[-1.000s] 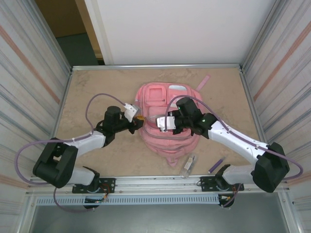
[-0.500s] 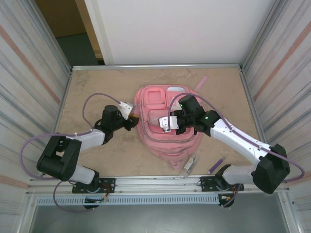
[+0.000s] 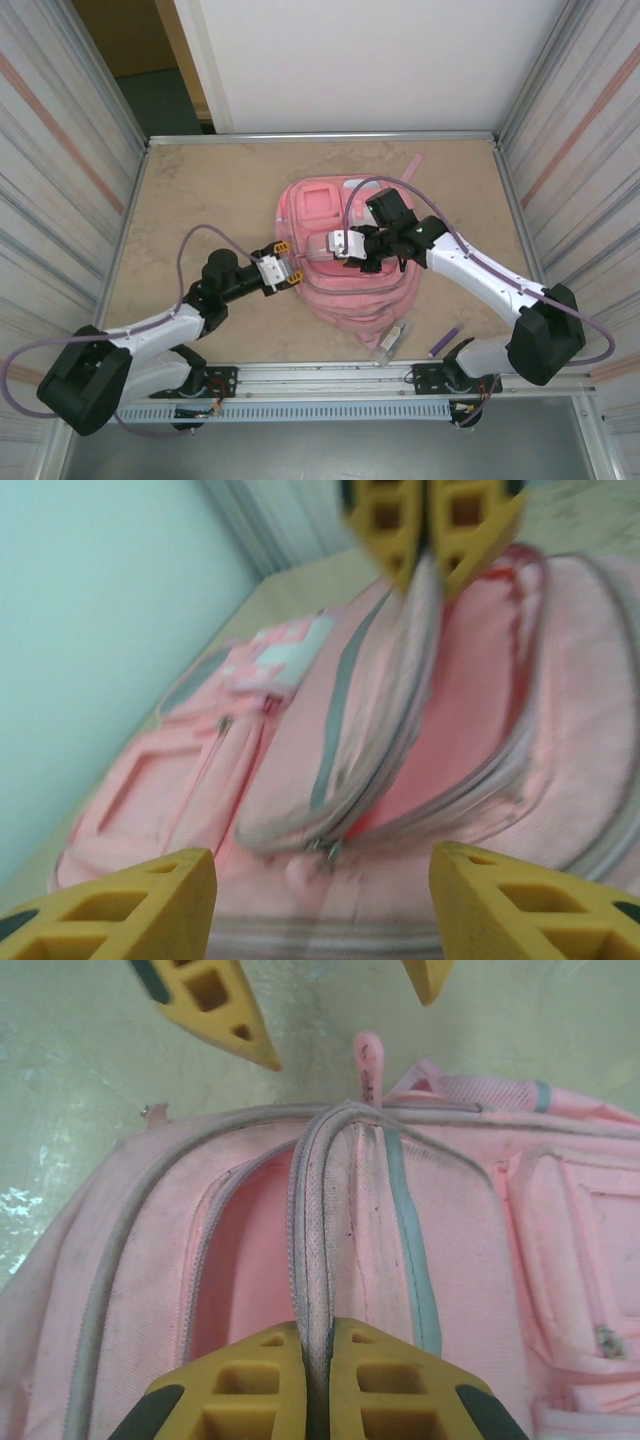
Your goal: Pack the student bag
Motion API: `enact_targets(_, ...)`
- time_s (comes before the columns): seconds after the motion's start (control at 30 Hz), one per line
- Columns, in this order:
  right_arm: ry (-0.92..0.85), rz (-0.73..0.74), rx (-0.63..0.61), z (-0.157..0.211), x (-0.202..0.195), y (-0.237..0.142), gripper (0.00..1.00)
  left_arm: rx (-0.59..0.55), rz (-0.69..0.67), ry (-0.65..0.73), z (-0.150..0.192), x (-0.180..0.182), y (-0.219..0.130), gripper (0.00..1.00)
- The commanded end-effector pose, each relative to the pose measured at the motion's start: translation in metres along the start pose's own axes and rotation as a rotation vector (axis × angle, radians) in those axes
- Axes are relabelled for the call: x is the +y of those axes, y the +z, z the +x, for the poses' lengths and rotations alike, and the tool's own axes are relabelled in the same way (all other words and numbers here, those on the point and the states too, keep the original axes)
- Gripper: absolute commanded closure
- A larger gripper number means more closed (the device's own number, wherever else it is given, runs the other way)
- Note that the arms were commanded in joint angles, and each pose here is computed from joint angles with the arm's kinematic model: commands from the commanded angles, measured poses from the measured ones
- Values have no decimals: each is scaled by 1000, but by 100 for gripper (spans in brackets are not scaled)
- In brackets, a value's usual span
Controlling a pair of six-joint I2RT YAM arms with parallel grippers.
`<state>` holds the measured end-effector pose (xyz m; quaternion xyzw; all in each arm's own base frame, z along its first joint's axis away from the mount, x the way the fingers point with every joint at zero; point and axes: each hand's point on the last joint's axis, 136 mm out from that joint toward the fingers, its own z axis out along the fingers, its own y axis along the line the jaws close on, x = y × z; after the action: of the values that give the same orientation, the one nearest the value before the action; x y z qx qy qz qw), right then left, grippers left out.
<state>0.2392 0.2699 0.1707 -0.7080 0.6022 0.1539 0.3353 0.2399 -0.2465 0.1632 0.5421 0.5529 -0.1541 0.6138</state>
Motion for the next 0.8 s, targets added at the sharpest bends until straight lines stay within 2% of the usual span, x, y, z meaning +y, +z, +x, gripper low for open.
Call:
enact_targets(0.0, 74, -29, -25, -7, 1, -2, 100, -48, 74, 129, -20, -6, 4, 42)
enact_targets(0.13, 67, -14, -32, -10, 0, -3, 99, -161, 233, 183, -48, -28, 7, 43)
enact_targets(0.17, 68, -3, -34, -11, -1, -4, 99, -168, 239, 209, -51, -31, 11, 43)
enact_targets(0.27, 70, 8, -50, -15, -3, -8, 99, -78, 190, 241, -43, -29, 30, 43)
enact_targets(0.43, 71, 11, -74, -19, -1, -10, 99, 34, 93, 138, -31, 0, 55, 44)
enact_targets(0.5, 99, 32, -87, -21, -3, -11, 98, 52, 67, 77, -37, 9, 62, 48)
enact_targets(0.53, 120, 50, -100, -22, -6, -10, 97, 50, 67, 59, -40, 10, 65, 53)
enact_targets(0.6, 178, 89, -130, -23, -9, -11, 83, 57, 66, 56, -41, 5, 71, 67)
enact_targets(0.67, 291, 169, -163, -21, -18, -14, 63, 100, 32, 55, -32, 6, 78, 82)
enact_targets(0.7, 354, 212, -170, -18, -22, -18, 59, 125, 13, 52, -27, 9, 80, 86)
enact_targets(0.73, 426, 268, -175, -15, -28, -25, 24, 159, -11, 48, -21, 14, 81, 91)
enact_targets(0.77, 493, 311, -172, -10, -30, -31, 1, 184, -52, 44, -18, 22, 81, 99)
